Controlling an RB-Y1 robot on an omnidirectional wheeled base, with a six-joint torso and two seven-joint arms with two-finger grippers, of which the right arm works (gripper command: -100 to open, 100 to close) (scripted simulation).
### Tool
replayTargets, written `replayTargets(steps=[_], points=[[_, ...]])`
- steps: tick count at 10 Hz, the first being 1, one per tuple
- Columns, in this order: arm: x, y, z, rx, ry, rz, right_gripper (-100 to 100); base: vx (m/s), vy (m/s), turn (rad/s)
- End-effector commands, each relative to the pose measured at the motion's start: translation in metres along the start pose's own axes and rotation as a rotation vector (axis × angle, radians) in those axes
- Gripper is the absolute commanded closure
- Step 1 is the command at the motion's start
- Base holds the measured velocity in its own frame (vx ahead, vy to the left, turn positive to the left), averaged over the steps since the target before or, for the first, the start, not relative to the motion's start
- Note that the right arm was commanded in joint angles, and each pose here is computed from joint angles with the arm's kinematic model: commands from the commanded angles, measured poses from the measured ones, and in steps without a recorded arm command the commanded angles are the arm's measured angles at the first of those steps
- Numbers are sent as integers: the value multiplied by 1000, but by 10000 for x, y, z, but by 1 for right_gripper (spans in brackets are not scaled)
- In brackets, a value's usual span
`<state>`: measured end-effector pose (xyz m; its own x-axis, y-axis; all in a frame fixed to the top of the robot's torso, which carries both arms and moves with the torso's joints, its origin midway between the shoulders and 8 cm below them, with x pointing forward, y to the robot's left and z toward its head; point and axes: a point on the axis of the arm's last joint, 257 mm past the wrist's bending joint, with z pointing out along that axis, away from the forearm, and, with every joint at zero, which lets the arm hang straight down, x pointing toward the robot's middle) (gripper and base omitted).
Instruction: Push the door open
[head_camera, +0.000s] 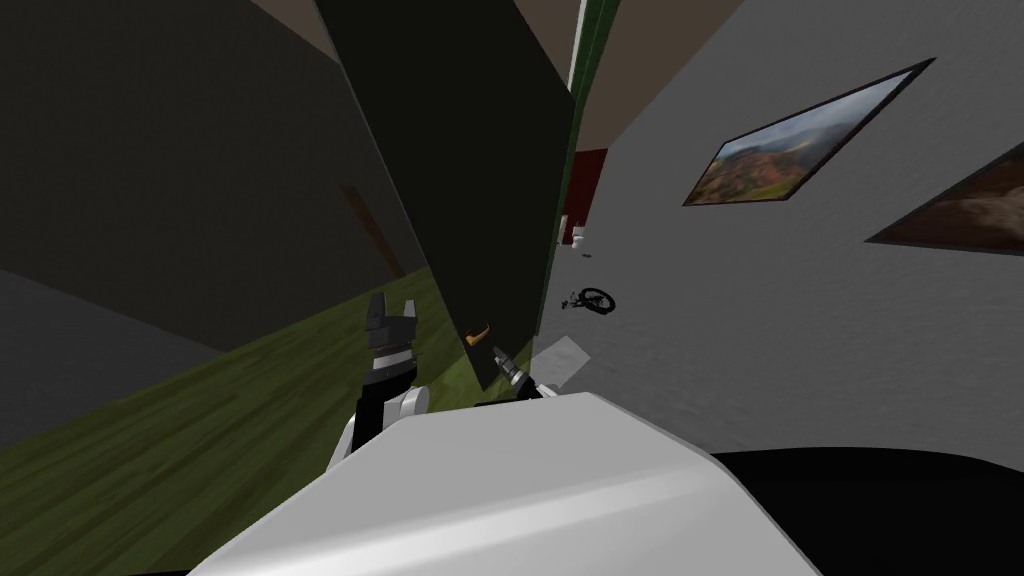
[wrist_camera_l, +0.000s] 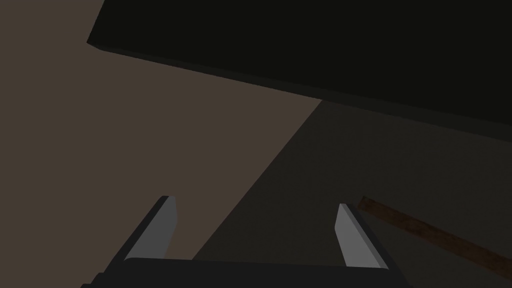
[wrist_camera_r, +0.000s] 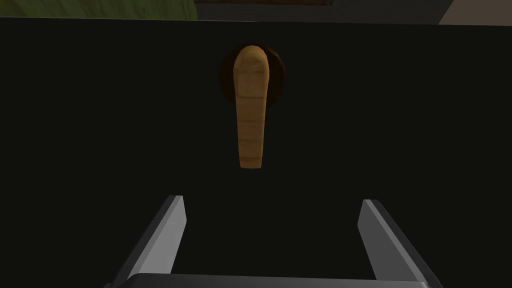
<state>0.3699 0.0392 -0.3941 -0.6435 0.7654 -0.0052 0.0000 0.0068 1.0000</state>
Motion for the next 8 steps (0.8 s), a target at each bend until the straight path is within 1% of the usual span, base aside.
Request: replayTargets(steps=[1,4,6,7,8], points=[[-25,0,-1,-1,-3,-4,-100,151,134,27],[-47,1,2,-4,-11,-6,-100,190,149,24],[-38,20,24,-10,-16,-2,-100,180,151,23],[-41,12,16,-8,-15,-3,-100,72,67,7],[-41,12,16,-8,-15,-3,100,-10,-9,-9]])
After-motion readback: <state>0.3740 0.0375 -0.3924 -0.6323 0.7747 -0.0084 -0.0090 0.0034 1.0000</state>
